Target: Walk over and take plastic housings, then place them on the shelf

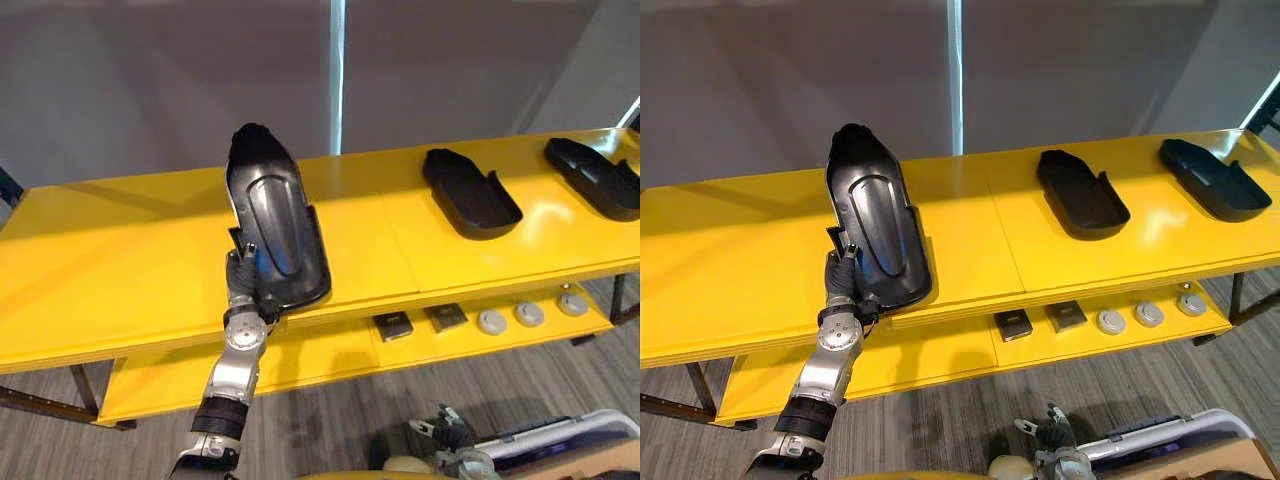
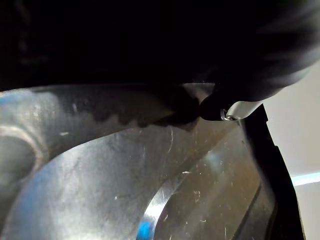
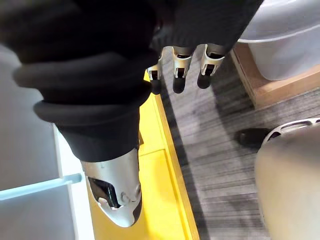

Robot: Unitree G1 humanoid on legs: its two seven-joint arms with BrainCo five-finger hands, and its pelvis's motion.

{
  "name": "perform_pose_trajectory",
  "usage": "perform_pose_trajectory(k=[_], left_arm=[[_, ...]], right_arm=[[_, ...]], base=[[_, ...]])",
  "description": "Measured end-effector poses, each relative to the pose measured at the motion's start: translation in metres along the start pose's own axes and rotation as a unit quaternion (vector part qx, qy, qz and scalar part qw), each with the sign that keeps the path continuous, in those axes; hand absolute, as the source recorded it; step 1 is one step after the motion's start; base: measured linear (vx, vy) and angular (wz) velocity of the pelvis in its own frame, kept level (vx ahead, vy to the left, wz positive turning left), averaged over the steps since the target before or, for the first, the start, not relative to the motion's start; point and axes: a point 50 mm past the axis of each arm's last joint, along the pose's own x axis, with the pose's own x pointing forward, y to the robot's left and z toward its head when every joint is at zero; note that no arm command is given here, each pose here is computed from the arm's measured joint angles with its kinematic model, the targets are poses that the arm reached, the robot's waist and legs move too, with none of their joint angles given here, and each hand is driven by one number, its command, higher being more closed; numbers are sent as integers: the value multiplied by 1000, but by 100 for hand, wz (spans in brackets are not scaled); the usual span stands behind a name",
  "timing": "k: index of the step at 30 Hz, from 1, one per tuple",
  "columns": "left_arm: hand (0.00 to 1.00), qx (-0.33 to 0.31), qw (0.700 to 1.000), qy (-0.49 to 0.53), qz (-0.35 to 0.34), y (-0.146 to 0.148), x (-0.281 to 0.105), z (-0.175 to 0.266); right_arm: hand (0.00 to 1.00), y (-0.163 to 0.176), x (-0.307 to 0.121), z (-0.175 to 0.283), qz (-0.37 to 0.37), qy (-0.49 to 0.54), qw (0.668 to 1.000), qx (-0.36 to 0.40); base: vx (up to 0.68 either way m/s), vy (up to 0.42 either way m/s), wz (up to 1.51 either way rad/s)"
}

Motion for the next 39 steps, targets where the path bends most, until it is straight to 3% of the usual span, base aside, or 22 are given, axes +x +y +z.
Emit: perform_pose_trajectory(k=[5,6,23,34,37,39], left_arm=[[100,17,999,17,25,8,14,-1],[0,18,999,20,26,8,15,-2],[0,24,999,29,38,9,49,19],[0,-3,998,33,59,8,48,21],[0,-23,998,-14,56,2,43,42],[0,-28,994,-101,41,-1,30,73]], right_arm=[[0,0,-3,-2,1,-2,1000,-2],[0,0,-3,-3,1,-1,1000,-2],[0,0,-3,-4,8,1,1000,-2],[0,0,-3,-4,7,0,1000,-1],[0,0,-3,-3,7,0,1000,-1],[0,-2,-3,-3,3,-1,1000,-2]], base=[[-90,-30,-5],[-52,-18,0],[8,5,-2],[-43,-3,1],[0,0,0],[0,0,0]])
